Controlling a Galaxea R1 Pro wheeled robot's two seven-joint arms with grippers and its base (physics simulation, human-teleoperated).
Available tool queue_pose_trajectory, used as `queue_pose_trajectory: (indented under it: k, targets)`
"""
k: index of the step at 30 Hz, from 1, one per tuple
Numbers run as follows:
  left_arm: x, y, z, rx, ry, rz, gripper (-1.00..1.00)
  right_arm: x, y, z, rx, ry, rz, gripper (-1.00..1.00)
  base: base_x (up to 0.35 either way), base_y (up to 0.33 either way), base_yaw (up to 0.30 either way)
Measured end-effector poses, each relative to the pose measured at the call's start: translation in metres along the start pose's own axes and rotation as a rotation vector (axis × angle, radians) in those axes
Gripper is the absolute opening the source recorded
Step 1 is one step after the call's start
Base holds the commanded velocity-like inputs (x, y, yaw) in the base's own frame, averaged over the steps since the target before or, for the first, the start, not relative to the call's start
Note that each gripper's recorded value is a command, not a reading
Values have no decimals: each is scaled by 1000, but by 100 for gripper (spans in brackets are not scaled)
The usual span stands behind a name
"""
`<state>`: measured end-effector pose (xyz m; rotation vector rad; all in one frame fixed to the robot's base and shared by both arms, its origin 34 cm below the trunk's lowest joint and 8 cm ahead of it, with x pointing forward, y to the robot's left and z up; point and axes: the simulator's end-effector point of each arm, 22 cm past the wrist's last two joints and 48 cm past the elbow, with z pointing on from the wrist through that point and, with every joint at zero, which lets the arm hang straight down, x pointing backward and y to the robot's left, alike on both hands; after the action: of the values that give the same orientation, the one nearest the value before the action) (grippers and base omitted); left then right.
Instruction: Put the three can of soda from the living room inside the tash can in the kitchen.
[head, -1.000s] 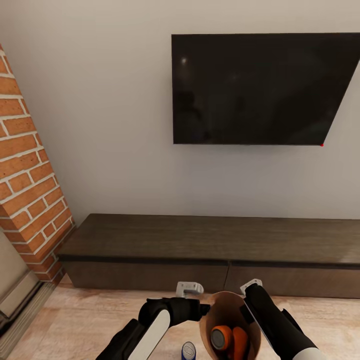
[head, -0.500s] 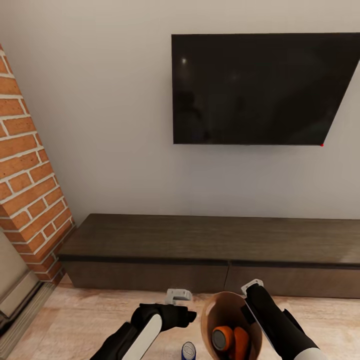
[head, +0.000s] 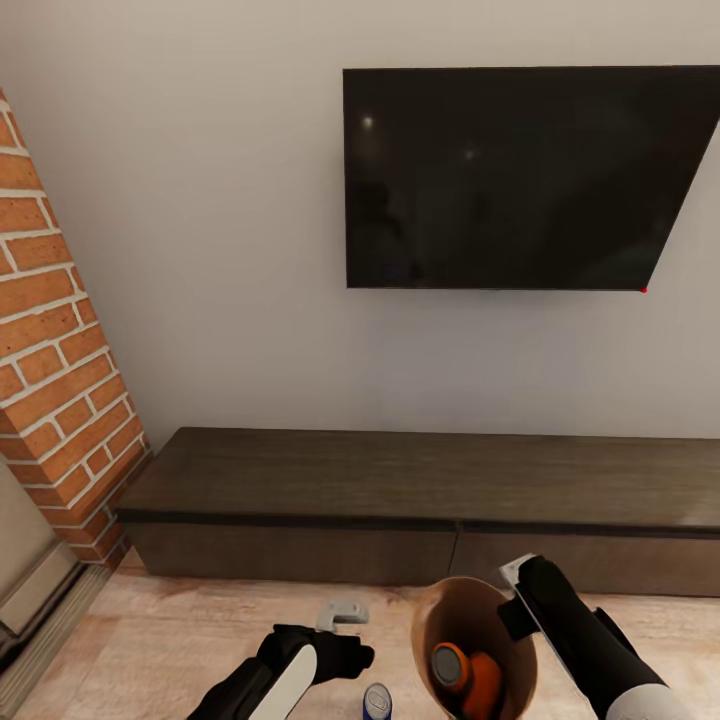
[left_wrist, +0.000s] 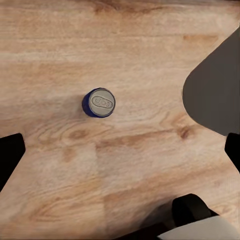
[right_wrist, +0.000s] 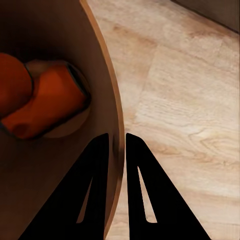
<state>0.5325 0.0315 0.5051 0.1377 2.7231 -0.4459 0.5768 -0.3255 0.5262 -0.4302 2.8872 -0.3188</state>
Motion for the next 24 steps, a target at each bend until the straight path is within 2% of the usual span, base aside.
queue_pose_trajectory:
  k: [5,11,24]
  targets:
    - [4,6,4,-20,0,-10,100,2,-9,0,-13,0,29,-100,0,0,0]
    - [12,30,10,-112,-1,-28,100,3,-4,-1,-75,-2,73,-100,0,0,0]
    - [24,65,14,-238,-6,-55,100,6,-10,1,-67,-2,70,-100,0,0,0]
